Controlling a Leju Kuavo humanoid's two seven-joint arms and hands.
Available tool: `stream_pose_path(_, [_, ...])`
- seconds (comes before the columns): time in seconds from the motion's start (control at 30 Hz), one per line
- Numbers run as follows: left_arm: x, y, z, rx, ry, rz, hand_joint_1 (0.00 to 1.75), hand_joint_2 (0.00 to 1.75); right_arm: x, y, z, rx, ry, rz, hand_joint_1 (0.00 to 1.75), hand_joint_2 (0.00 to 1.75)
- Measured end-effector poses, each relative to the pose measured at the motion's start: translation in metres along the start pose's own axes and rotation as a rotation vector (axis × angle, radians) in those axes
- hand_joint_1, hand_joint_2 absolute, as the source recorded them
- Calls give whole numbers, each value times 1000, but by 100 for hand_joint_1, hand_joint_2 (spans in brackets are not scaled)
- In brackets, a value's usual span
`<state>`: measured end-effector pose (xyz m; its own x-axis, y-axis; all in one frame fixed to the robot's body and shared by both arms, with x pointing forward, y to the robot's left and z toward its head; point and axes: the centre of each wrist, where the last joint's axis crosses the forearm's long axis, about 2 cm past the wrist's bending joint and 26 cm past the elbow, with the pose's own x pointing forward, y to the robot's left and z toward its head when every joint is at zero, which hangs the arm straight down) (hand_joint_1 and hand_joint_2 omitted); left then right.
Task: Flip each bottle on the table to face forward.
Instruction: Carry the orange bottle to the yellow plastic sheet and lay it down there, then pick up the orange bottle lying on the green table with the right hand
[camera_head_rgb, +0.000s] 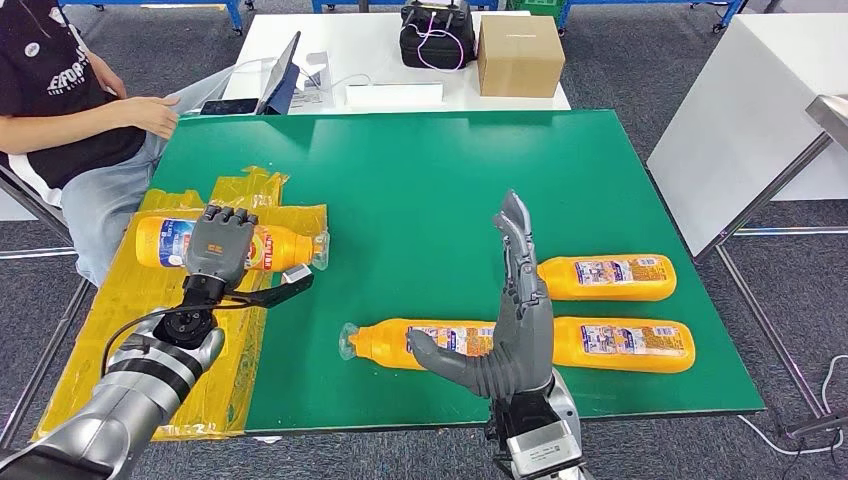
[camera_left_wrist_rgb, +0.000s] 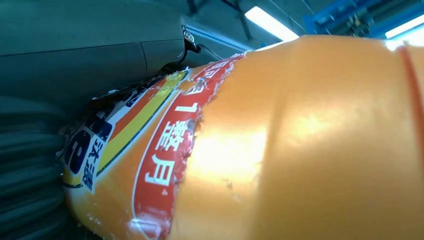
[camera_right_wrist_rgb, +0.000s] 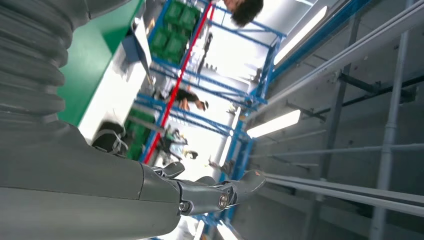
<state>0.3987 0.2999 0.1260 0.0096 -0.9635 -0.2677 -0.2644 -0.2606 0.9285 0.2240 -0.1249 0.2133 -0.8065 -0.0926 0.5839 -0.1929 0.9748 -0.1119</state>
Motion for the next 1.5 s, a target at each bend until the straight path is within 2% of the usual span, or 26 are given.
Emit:
stream_pose_path(0.17, [0, 0, -1, -8, 3, 5, 175, 175, 0, 0, -1, 2, -2, 9, 0, 175])
stream_pose_path(0.3, [-1, 1, -12, -70, 25, 50, 175, 175, 1, -1, -5, 33, -15, 92, 0, 175])
stream_pose_path(0.4, [5, -4, -14, -209, 64, 166, 162, 175, -1, -3, -9, 80, -14, 185, 0, 175])
stream_pose_path(0.5, [13, -20, -1, -385, 139, 337, 149, 175, -6, -5, -11, 105, 3, 211, 0, 175])
stream_pose_path(0.53, [14, -24, 3, -411, 156, 359, 139, 175, -7, -5, -11, 106, 5, 210, 0, 175])
stream_pose_path(0.57, [15, -25, 4, -417, 159, 362, 120, 175, -7, -5, -11, 107, 5, 211, 0, 175])
stream_pose_path(0.63, [15, -26, 5, -430, 165, 364, 54, 175, -8, -5, -12, 109, 6, 211, 0, 175])
stream_pose_path(0.67, [15, -27, 5, -437, 169, 364, 26, 175, -8, -5, -12, 110, 6, 211, 0, 175])
stream_pose_path(0.7, [15, -27, 6, -446, 175, 365, 7, 175, -9, -5, -12, 112, 7, 210, 0, 175])
stream_pose_path(0.73, [15, -28, 7, -454, 182, 367, 0, 175, -9, -5, -12, 115, 9, 208, 0, 175])
stream_pose_path(1.1, [11, -34, 12, -499, 230, 381, 0, 175, -11, -4, -13, 129, 14, 195, 0, 175])
stream_pose_path(1.5, [8, -37, 14, -511, 242, 382, 0, 175, -12, -4, -13, 128, 12, 191, 0, 175])
